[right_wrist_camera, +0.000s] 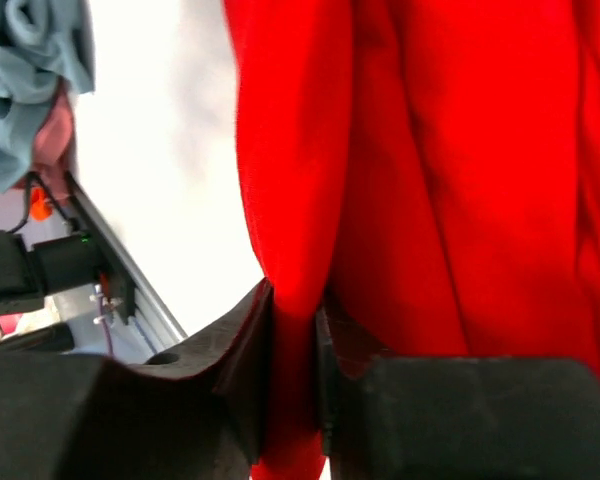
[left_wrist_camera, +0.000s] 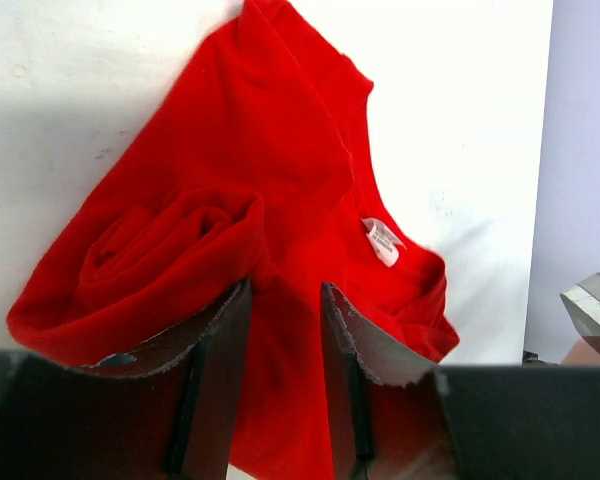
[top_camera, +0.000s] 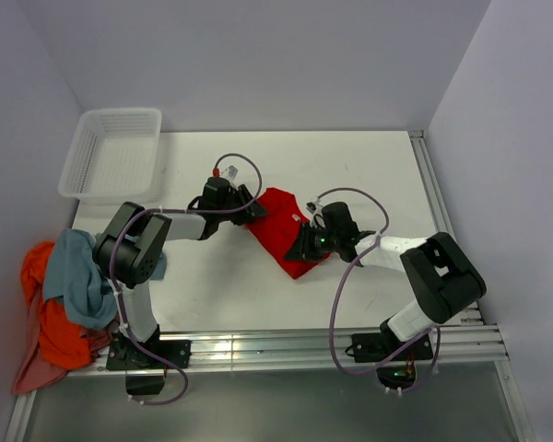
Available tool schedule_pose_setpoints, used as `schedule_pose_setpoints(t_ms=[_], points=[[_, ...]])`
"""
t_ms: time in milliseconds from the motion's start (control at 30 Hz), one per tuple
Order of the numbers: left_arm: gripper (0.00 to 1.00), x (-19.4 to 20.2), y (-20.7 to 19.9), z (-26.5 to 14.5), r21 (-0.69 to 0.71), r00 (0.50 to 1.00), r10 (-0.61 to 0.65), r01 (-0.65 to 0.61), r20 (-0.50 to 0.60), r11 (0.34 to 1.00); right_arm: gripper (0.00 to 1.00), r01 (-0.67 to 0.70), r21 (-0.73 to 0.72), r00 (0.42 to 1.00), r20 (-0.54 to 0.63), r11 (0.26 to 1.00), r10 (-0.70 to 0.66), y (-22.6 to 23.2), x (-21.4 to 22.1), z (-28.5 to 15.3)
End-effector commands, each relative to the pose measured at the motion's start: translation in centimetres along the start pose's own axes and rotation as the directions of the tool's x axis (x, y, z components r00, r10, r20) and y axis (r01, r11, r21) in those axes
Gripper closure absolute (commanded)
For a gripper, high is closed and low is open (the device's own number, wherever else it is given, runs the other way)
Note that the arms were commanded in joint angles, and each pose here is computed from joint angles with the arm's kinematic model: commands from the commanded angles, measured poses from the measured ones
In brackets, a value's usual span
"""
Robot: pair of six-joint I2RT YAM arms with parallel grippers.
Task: Roll the t-shirts
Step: Roll the tshirt
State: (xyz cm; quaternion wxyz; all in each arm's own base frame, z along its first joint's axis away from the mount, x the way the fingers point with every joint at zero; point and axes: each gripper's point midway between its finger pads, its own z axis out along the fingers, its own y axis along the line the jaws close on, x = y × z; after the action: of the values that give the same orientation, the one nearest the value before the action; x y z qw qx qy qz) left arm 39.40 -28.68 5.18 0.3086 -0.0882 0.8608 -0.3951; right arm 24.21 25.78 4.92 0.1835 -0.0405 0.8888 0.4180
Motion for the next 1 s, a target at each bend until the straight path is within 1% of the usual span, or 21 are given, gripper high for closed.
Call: schedule_pose_setpoints(t_ms=[0, 133, 167, 200, 267, 300, 400, 633, 667, 733, 767, 833, 867, 933, 967], points=[[0.60, -0.8, 1.4, 0.3, -0.075, 0.999, 0.039, -0.037, 0.023, 0.996, 0.76, 0.004, 0.051, 1.000, -0.010, 0.999, -0.003, -1.2, 1.4, -0.6], [0.59, -1.0, 1.4, 0.4, -0.084, 0.999, 0.043, -0.042, 0.018, 0.996, 0.78, -0.020, 0.060, 0.999, -0.027, 0.998, 0.022, -2.1, 2.8, -0.6], [0.59, -1.0, 1.4, 0.5, -0.084, 0.999, 0.043, -0.041, 0.016, 0.996, 0.81, -0.027, 0.070, 0.999, -0.031, 0.997, 0.029, -2.6, 3.2, -0.6], [0.59, -1.2, 1.2, 0.6, -0.080, 0.999, 0.042, -0.041, 0.017, 0.996, 0.87, -0.033, 0.074, 0.999, -0.034, 0.997, 0.035, -2.7, 3.4, -0.5], [0.59, -1.2, 1.1, 0.6, -0.077, 0.999, 0.040, -0.038, 0.014, 0.996, 0.90, -0.040, 0.092, 0.998, -0.042, 0.995, 0.044, -3.3, 3.7, -0.4], [0.59, -1.4, 0.9, 0.5, -0.074, 0.999, 0.037, -0.036, 0.019, 0.997, 0.94, -0.045, 0.103, 0.998, -0.047, 0.994, 0.050, -3.6, 3.9, -0.3], [0.57, -2.8, 1.0, 0.0, -0.068, 0.999, 0.021, -0.018, 0.039, 0.997, 0.97, -0.056, 0.113, 0.996, -0.056, 0.992, 0.063, -4.0, 4.3, -0.2], [0.57, -6.3, 2.3, -0.7, -0.080, 0.997, 0.016, -0.010, 0.075, 0.997, 0.99, -0.087, 0.098, 0.993, -0.070, 0.991, 0.094, -4.3, 4.9, 0.5], [0.57, -7.0, 1.6, -1.3, -0.060, 0.995, 0.025, -0.020, 0.094, 0.998, 0.99, -0.089, 0.095, 0.993, -0.071, 0.991, 0.096, -4.3, 4.9, 0.5], [0.53, -7.9, 1.7, -2.6, -0.060, 0.991, 0.033, -0.026, 0.131, 0.998, 0.99, -0.090, 0.091, 0.993, -0.069, 0.992, 0.097, -4.3, 4.8, 0.6], [0.48, -8.7, 0.8, -3.7, -0.055, 0.986, 0.043, -0.035, 0.161, 0.998, 0.99, -0.092, 0.088, 0.993, -0.068, 0.992, 0.098, -4.2, 4.8, 0.7], [0.46, -8.6, 0.8, -4.8, -0.068, 0.984, 0.057, -0.046, 0.166, 0.997, 0.99, -0.098, 0.086, 0.992, -0.068, 0.991, 0.104, -4.2, 4.8, 0.7], [0.45, -8.7, 0.1, -5.6, -0.056, 0.983, 0.064, -0.055, 0.172, 0.997, 0.99, -0.101, 0.077, 0.992, -0.071, 0.992, 0.106, -4.0, 4.8, 0.8], [0.44, -7.2, 0.7, -6.3, -0.057, 0.986, 0.057, -0.049, 0.154, 0.997, 0.99, -0.103, 0.071, 0.992, -0.071, 0.992, 0.108, -3.9, 4.8, 0.8], [0.44, -7.5, -0.1, -7.1, -0.028, 0.981, 0.065, -0.061, 0.182, 0.998, 0.99, -0.105, 0.065, 0.992, -0.069, 0.992, 0.110, -3.8, 4.7, 0.8]])
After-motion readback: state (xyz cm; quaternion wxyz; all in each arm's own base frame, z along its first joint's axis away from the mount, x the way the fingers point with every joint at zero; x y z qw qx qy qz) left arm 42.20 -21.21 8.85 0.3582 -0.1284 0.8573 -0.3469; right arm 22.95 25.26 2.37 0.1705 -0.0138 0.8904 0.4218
